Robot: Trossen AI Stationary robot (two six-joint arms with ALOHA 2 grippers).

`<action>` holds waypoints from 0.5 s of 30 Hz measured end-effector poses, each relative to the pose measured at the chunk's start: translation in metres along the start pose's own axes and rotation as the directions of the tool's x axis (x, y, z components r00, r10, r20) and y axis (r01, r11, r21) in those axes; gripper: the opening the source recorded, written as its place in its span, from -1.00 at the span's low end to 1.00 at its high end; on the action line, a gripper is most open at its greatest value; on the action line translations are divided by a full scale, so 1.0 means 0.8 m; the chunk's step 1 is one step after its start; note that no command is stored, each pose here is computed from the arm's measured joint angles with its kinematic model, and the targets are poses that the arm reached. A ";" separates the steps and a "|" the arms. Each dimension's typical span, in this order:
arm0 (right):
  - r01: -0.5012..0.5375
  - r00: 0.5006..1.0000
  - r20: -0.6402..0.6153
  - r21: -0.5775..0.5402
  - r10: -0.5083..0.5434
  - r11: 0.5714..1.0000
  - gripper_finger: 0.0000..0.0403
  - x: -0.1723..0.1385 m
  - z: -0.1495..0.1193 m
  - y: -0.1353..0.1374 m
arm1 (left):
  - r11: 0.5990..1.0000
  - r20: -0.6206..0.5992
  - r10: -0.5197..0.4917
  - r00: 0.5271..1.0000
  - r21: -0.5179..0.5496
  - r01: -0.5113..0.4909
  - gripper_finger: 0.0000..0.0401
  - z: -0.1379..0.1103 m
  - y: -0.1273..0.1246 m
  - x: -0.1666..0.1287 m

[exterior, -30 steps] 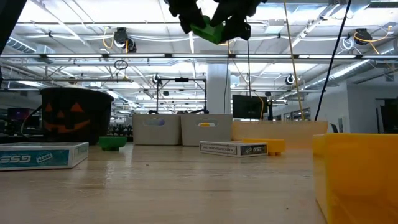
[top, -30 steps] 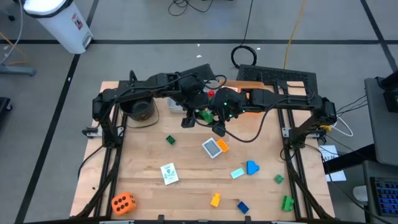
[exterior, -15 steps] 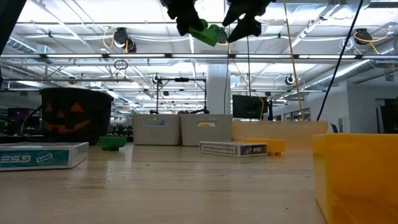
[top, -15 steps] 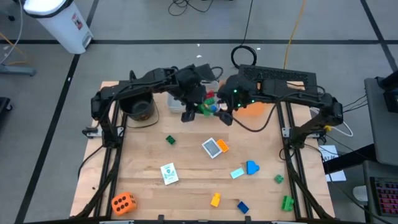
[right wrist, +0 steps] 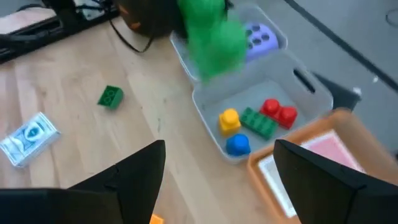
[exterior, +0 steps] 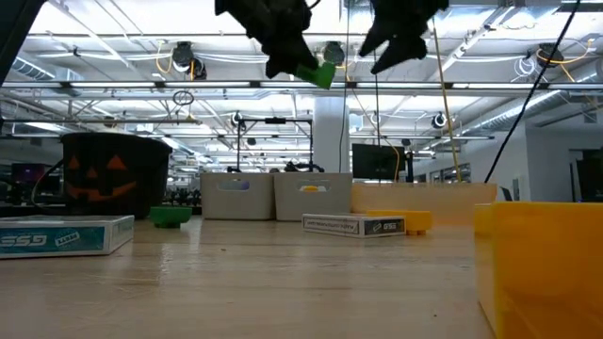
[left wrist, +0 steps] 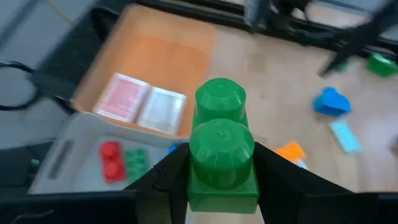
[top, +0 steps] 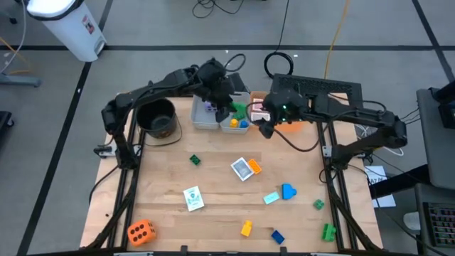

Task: Pick & Place Toys
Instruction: Put the green gamepiece into the right gray bin

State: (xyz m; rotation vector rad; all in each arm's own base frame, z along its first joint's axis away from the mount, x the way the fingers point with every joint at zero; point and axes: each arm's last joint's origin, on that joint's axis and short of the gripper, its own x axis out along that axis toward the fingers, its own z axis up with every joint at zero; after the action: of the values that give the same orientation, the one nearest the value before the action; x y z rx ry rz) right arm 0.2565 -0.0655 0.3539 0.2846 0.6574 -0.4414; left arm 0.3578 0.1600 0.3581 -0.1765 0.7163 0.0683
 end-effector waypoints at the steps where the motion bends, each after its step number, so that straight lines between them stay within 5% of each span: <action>1: -0.003 1.000 0.011 0.025 0.003 1.000 0.42 0.001 -0.007 -0.002 | 1.000 0.012 0.018 1.000 0.002 -0.018 -0.28 -0.001 0.002 0.002; 8: -0.070 0.987 0.154 0.199 0.040 0.978 0.43 0.012 -0.048 -0.011 | 0.995 0.063 0.078 0.995 -0.067 -0.074 -0.28 -0.019 0.009 0.036; 15: -0.132 0.973 0.222 0.332 0.058 0.934 0.41 0.022 -0.082 -0.019 | 0.963 0.027 0.264 0.964 -0.070 -0.261 -0.32 -0.046 0.004 0.065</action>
State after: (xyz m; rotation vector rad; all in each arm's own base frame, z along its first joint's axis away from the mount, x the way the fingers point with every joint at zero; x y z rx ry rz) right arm 0.2272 -0.0584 0.2914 0.5930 0.3545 -0.4850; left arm 0.3732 0.1567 0.2961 -0.1423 0.6983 0.3487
